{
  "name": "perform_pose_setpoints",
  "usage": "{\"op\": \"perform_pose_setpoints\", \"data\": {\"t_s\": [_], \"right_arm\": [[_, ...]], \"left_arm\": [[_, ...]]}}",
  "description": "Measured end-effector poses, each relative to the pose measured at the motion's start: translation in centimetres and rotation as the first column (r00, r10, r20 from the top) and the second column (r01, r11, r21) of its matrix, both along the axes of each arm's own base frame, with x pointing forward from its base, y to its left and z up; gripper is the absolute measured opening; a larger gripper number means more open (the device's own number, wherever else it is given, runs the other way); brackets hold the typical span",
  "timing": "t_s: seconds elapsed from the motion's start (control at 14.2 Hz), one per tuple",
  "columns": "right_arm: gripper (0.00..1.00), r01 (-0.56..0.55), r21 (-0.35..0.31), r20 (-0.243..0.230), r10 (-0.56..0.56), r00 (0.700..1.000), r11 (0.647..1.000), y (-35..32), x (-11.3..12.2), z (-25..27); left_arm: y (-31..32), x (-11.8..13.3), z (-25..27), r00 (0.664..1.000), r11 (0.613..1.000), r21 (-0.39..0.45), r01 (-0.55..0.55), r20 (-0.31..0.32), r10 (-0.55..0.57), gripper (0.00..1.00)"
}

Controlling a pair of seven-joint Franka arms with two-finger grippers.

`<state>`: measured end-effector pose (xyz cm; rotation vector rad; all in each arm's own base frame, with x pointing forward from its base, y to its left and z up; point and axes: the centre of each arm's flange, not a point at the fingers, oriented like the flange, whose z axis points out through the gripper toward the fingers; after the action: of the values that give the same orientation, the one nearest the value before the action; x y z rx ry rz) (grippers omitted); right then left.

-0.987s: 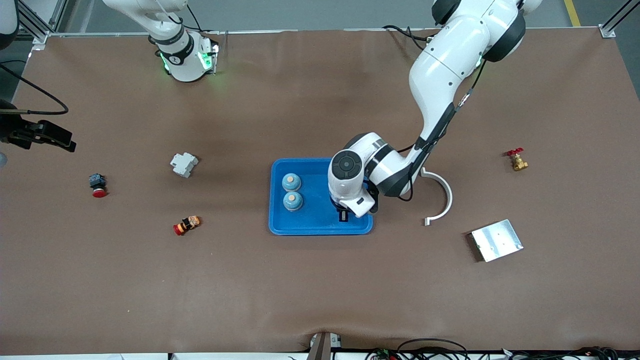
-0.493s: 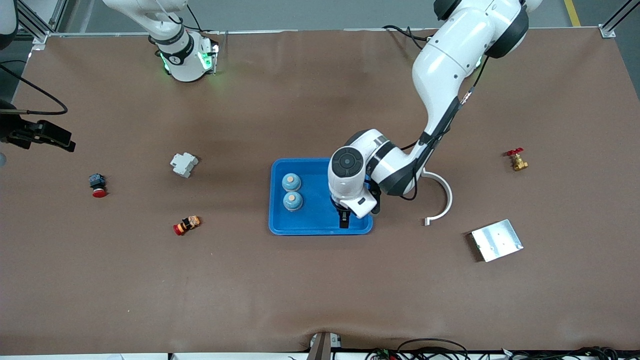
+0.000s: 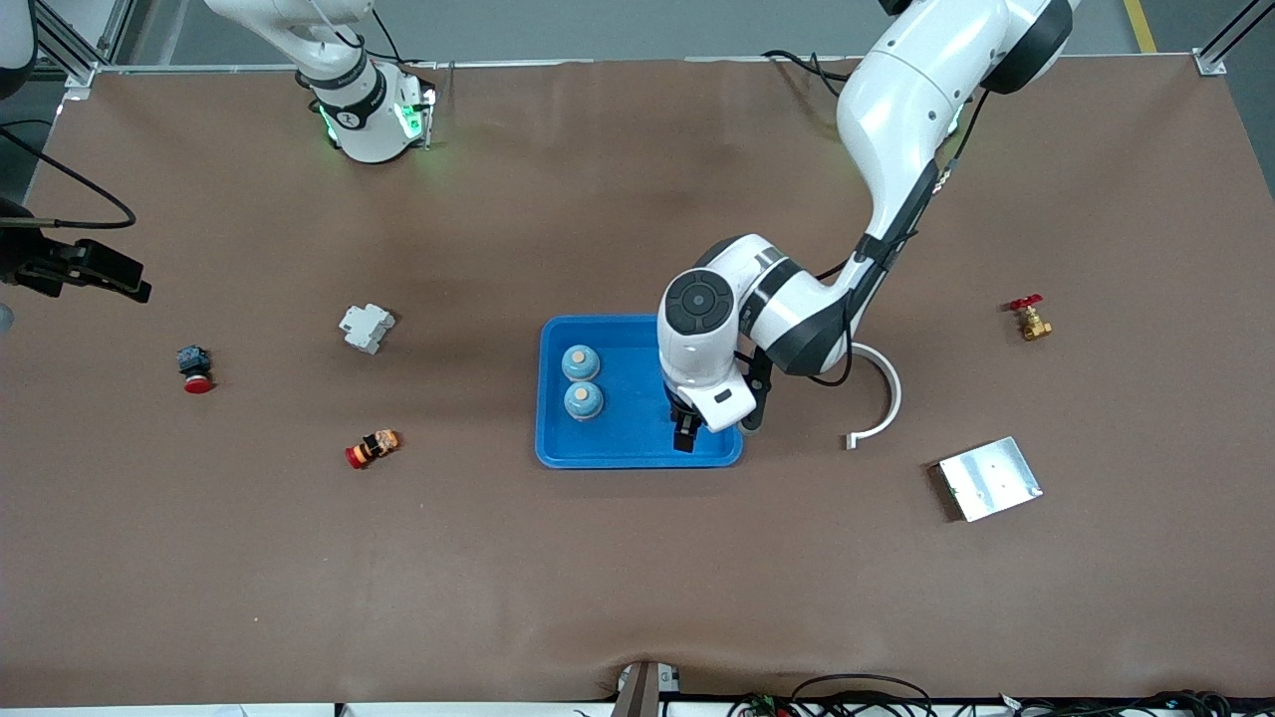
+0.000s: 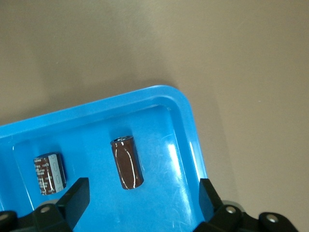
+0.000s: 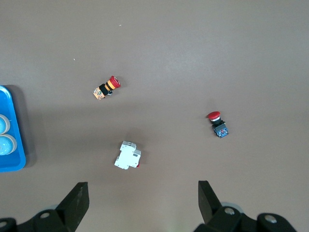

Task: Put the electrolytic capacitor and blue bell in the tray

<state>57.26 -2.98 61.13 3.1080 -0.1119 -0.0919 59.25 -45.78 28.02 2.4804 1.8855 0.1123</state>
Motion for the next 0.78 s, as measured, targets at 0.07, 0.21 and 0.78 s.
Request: {"op": "perform_pose_setpoints", "data": {"t_s": [0.07, 0.21, 0.78], "right_arm": [[1.0, 0.0, 0.0, 0.001, 0.0, 1.0, 1.0, 0.0, 0.0, 0.0], [1.0, 0.0, 0.0, 0.001, 0.0, 1.0, 1.0, 0.0, 0.0, 0.0], [1.0, -0.003, 0.012, 0.001, 0.003, 1.0, 1.0, 0.3, 0.0, 0.0]], "left_arm": [[0.3, 0.3, 0.6, 1.0, 1.0, -0.002, 0.024, 0.005, -0.024, 1.0], [1.0, 0.8, 1.6, 0.997, 0.997, -0.003, 0.074, 0.008, -0.074, 1.0], [3.0, 1.3, 6.9, 0.958, 0.957, 0.03, 0.288, 0.003, -0.288, 1.0]]}}
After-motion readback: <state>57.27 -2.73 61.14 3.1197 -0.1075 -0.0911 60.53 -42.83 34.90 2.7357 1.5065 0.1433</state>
